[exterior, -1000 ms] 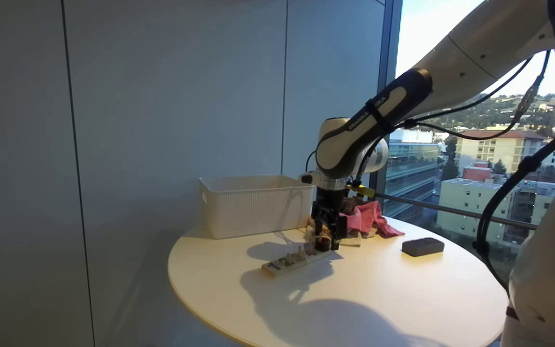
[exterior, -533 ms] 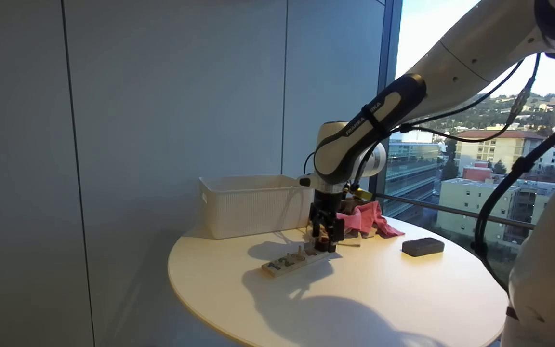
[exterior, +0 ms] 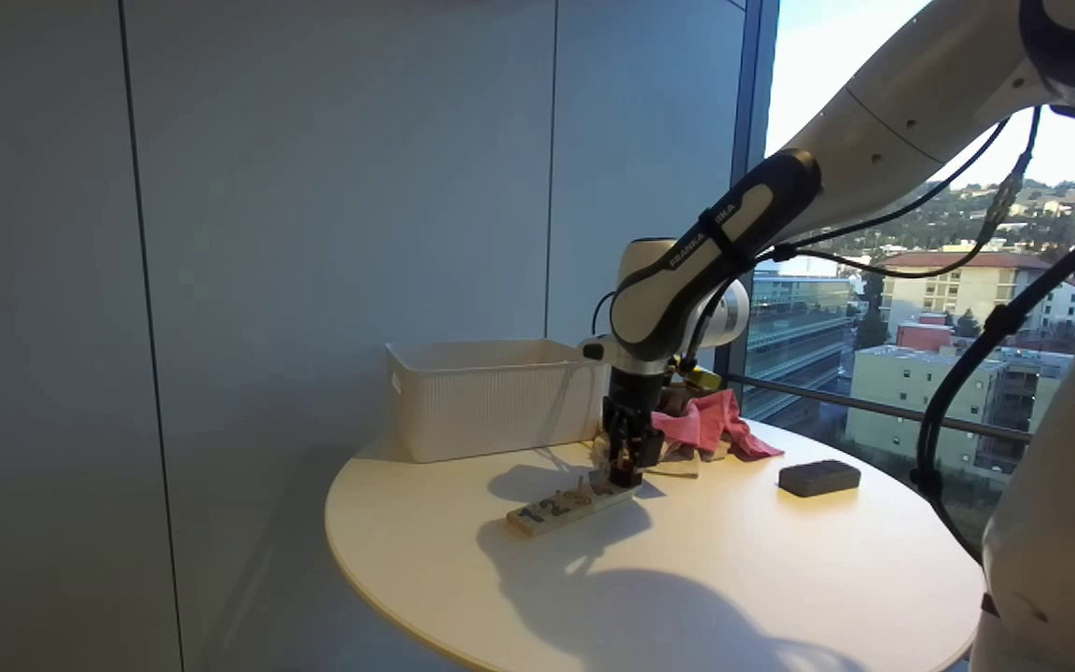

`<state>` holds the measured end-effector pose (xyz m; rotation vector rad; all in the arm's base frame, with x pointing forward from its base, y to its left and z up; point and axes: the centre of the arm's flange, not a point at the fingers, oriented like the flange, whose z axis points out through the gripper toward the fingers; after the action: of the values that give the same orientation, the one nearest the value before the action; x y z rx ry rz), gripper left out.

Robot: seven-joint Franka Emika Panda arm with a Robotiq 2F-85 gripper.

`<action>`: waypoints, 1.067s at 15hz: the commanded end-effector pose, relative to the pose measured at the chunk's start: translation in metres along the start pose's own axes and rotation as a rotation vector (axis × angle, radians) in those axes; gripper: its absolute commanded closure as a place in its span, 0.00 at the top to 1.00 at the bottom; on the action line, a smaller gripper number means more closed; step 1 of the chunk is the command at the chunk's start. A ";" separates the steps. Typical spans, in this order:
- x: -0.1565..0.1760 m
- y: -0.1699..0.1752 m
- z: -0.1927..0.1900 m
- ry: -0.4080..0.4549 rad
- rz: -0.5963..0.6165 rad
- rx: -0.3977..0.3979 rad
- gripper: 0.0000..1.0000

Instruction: Move the masking tape to the left.

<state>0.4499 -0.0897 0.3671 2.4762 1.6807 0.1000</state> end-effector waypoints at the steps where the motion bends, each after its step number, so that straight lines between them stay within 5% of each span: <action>1: -0.003 0.006 -0.001 -0.003 -0.012 -0.026 0.31; 9: -0.006 0.010 -0.023 -0.019 -0.006 -0.040 0.27; 16: -0.003 0.004 -0.078 -0.041 0.033 -0.008 0.27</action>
<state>0.4507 -0.0925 0.4090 2.4832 1.6513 0.0811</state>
